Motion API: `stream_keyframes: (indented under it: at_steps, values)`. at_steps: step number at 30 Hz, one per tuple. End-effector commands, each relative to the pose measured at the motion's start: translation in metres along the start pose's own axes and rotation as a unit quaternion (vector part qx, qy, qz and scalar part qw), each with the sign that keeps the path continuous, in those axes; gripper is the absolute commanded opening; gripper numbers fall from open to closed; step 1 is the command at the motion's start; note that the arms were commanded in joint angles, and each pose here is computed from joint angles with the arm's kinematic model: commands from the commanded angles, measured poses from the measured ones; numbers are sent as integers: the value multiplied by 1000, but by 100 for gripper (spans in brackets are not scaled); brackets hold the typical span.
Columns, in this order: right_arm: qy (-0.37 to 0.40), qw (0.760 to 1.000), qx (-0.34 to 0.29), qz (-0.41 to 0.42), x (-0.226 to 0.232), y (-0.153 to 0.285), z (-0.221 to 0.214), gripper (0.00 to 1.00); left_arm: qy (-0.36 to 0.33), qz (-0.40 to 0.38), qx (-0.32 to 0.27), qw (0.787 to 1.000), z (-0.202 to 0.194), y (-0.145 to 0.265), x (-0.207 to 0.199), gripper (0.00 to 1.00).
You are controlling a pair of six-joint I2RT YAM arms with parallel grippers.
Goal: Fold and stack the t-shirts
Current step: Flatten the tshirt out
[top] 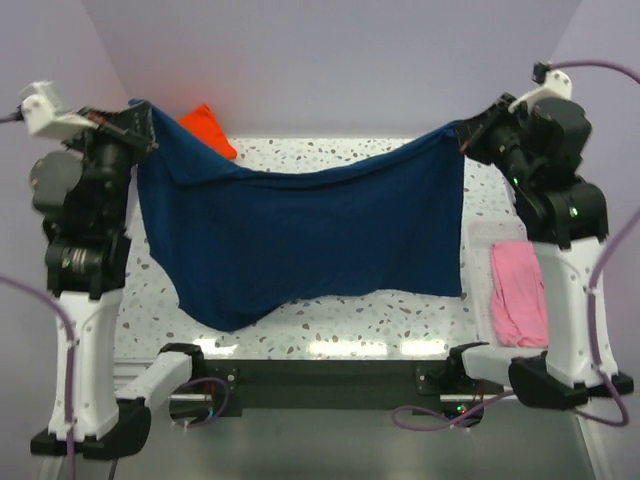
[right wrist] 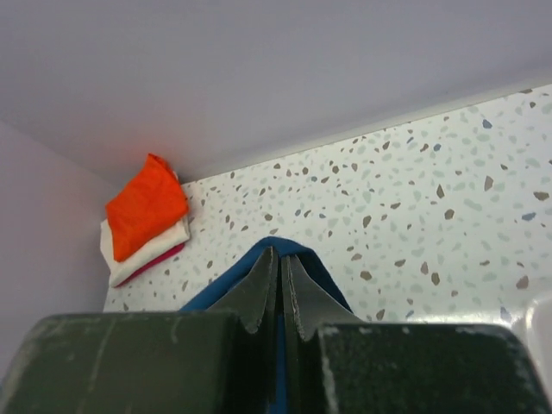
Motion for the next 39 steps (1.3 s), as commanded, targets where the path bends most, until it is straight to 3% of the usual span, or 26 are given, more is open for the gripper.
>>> stream_keyframes:
  at_steps: [1,3,4,5,7,8,9,10,11,12,14,17,19,22,23,24,25,26,27,28,29,31,32,34,35,39]
  values:
    - [15,1000,13,-9,3,-79,-1,0,-24,-6,14,1000,-34,-76,14,0]
    - [12,1000,4,6,11,-122,3,0,-31,-18,-2,999,-35,-104,11,0]
    - [13,1000,0,12,13,-136,5,0,-39,-1,20,999,-57,-136,25,0]
    - [13,999,-36,35,25,-137,30,0,-52,-7,20,998,-59,-152,28,0]
    - [17,999,-24,33,26,-183,23,0,-56,-36,1,998,-43,-182,15,0]
    - [18,999,-30,38,29,-195,26,0,-50,-29,23,998,-65,-214,31,0]
    - [15,996,-73,55,39,-189,53,0,-46,-66,-3,997,-34,-223,14,0]
    - [14,996,-69,53,36,-210,47,0,-39,-59,11,997,-50,-250,30,0]
    - [11,992,-108,66,44,-205,67,0,-28,-65,2,997,-40,-259,32,0]
    - [8,990,-123,68,43,-208,72,0,-29,-111,-30,993,-8,-258,6,0]
    - [-4,984,-159,78,45,-206,86,0,-26,-126,-51,990,6,-271,11,0]
    - [-7,980,-186,77,43,-197,93,0,-27,-176,-106,978,50,-251,1,0]
    - [-8,981,-180,69,38,-197,88,0,-24,-174,-98,980,52,-240,12,0]
    - [-10,989,-133,58,27,-207,57,0,-29,-159,-71,984,46,-232,29,0]
    - [-18,995,-90,43,15,-221,25,0,-35,-156,-60,985,41,-229,32,0]
    - [-23,995,-84,43,14,-212,19,0,-28,-138,-25,990,16,-231,53,0]
    - [-28,996,-68,40,8,-213,4,0,-31,-144,-24,989,17,-215,47,0]
    - [-37,999,-26,21,-7,-222,-37,0,-29,-146,-18,989,8,-209,52,0]
    - [-42,999,-22,16,-10,-211,-43,0,-13,-112,21,993,-25,-205,83,0]
    - [-45,999,-7,3,-18,-209,-58,0,-3,-114,22,993,-27,-188,78,0]
    - [-49,998,37,-22,-35,-209,-98,0,15,-92,62,994,-63,-178,106,0]
    - [-56,996,60,-40,-47,-194,-121,0,38,-74,87,993,-84,-151,117,0]
    - [-64,991,105,-58,-61,-189,-158,0,76,-30,130,988,-125,-131,149,0]
    - [-69,986,135,-67,-70,-177,-184,0,94,3,145,985,-145,-98,163,0]
    - [-75,977,176,-95,-84,-169,-215,0,121,59,181,974,-183,-73,193,0]
    - [-58,953,260,-146,-113,-142,-275,0,142,136,235,952,-236,-10,231,0]
Point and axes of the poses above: each gripper's point midway between its finger pads, its own y axis back along the fingers, its own x axis along the line the jaws close on, z = x × y, the point moved 6 cm from there along y, back along the fingers, and after that the axes turned 7 degrees about y, right-handed, at the moved point
